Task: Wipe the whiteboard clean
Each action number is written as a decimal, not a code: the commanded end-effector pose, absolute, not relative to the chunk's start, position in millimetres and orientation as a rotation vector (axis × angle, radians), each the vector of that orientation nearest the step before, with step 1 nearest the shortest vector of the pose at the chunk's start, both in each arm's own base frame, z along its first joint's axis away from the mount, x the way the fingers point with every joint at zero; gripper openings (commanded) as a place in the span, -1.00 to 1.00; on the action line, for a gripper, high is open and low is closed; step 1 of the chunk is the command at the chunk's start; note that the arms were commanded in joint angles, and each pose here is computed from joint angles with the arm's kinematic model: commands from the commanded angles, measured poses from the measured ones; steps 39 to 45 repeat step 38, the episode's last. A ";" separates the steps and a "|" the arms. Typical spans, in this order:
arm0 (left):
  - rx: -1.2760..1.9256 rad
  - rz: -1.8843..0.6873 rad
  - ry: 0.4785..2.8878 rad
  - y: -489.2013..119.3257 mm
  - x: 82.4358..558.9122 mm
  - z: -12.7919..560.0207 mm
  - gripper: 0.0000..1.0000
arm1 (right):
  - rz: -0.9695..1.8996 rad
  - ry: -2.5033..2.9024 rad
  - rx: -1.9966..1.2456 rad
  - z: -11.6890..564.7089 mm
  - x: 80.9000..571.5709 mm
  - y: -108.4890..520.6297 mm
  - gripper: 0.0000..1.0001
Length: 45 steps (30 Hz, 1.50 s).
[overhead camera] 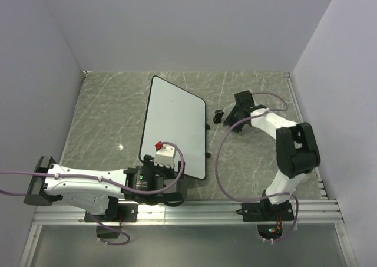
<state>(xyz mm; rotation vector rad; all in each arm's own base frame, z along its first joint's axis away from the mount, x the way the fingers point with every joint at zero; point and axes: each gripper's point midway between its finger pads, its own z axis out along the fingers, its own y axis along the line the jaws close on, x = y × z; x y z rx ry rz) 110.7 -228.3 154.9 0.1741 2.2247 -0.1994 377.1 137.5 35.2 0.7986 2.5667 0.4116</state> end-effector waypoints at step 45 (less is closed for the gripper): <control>0.094 -0.340 1.944 -270.5 165.2 362.9 0.99 | 1.172 1.933 0.218 253.0 190.3 161.3 0.99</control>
